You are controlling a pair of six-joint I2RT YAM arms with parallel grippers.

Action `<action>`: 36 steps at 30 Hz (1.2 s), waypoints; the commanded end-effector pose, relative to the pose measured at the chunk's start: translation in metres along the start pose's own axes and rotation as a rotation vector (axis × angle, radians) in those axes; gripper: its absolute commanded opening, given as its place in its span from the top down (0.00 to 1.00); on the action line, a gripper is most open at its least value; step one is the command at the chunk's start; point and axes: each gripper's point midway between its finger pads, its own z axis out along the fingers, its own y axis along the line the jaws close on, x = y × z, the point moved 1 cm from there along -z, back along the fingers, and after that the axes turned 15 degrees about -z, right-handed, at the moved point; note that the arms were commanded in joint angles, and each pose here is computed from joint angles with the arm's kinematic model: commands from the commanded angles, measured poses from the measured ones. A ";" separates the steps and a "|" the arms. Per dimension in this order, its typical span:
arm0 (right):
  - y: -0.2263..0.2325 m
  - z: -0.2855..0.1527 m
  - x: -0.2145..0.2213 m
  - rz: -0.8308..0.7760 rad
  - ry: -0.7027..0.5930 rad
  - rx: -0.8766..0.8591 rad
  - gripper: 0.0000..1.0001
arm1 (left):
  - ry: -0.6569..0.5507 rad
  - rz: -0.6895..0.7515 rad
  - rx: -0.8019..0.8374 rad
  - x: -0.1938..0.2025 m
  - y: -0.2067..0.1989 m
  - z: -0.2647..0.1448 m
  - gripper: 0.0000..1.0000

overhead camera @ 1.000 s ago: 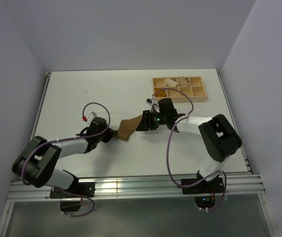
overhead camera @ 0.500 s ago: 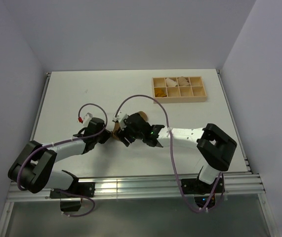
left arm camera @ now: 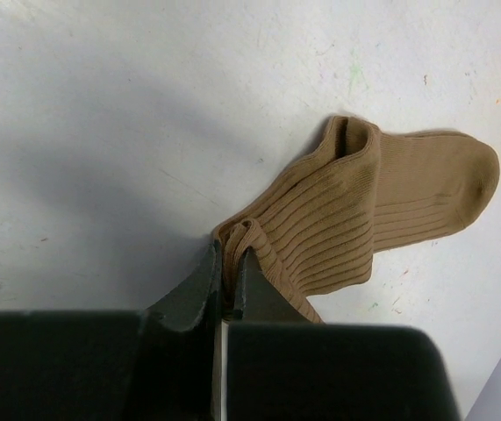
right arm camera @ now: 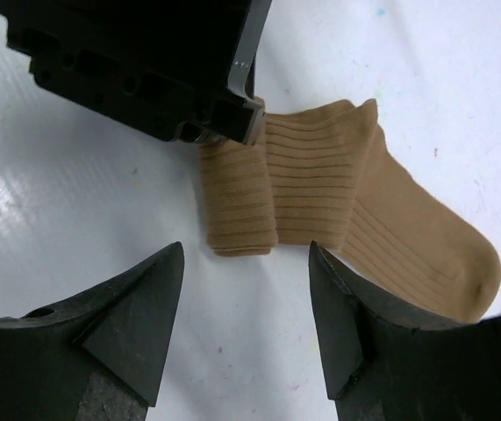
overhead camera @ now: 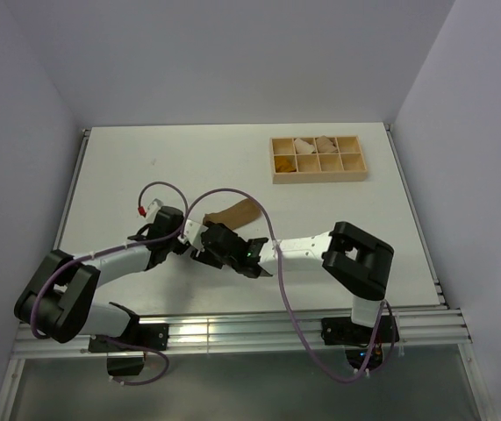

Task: Roll the socks
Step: Roll the sock at the center of the board.

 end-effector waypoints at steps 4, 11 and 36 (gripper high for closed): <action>-0.007 0.017 -0.023 -0.072 -0.037 0.064 0.34 | 0.020 0.068 -0.092 0.007 0.022 0.001 1.00; 0.013 0.025 -0.020 -0.039 -0.078 0.004 0.34 | 0.052 0.050 -0.080 0.012 0.022 -0.001 1.00; 0.037 0.049 0.042 0.003 0.018 -0.021 0.71 | 0.095 0.031 -0.066 0.016 0.014 0.001 1.00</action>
